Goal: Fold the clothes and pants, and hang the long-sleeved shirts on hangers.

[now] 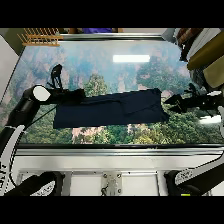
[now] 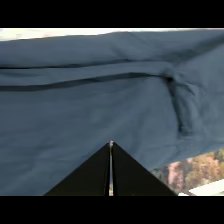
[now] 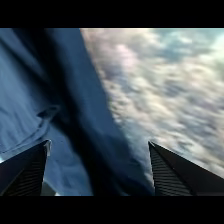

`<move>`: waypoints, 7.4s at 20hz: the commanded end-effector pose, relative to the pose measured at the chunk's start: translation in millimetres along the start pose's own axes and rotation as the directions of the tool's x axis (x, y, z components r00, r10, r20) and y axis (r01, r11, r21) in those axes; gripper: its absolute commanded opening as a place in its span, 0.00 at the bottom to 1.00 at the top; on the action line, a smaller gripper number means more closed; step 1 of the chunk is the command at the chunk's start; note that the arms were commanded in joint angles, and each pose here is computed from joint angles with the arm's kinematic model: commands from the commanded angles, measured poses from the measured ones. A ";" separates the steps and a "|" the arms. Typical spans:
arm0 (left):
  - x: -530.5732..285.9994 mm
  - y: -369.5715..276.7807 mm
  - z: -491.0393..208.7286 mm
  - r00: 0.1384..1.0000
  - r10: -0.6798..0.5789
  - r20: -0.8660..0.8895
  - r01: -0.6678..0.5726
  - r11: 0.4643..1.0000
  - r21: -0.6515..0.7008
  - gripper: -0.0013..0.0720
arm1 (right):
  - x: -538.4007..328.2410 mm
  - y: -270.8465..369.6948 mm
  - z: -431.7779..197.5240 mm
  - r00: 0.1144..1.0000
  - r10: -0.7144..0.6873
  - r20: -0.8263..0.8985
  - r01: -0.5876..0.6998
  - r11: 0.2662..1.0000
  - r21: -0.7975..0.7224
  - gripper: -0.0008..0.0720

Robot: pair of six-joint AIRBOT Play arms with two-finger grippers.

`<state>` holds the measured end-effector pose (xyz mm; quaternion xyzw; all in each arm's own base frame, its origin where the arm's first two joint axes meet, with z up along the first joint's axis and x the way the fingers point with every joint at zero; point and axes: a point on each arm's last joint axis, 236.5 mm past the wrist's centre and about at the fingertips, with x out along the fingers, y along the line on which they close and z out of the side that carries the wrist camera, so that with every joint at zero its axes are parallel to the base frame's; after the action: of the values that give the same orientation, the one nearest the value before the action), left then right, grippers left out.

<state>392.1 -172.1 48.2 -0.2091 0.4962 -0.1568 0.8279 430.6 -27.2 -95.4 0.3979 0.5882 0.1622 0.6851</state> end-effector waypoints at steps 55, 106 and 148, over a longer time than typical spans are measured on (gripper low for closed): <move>-17.4 48.5 168.5 0.984 0.144 0.108 -0.156 0.981 0.112 0.03 | 77.8 383.8 -150.0 0.982 -0.187 -0.035 0.108 0.701 -0.705 0.03; -92.7 27.4 45.9 0.981 0.116 0.156 -0.131 0.987 0.089 0.03 | 188.1 256.0 -63.5 0.985 0.149 -0.085 -0.171 0.860 -0.481 0.03; -91.9 28.5 39.6 0.984 0.121 0.130 -0.131 0.989 0.072 0.03 | -102.5 230.4 -159.4 0.900 0.077 0.428 0.167 0.848 -0.503 0.90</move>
<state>386.7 -96.8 120.0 -0.1535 0.4491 -0.1103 0.8733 316.8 15.1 121.8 0.2324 0.3783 0.0586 0.8941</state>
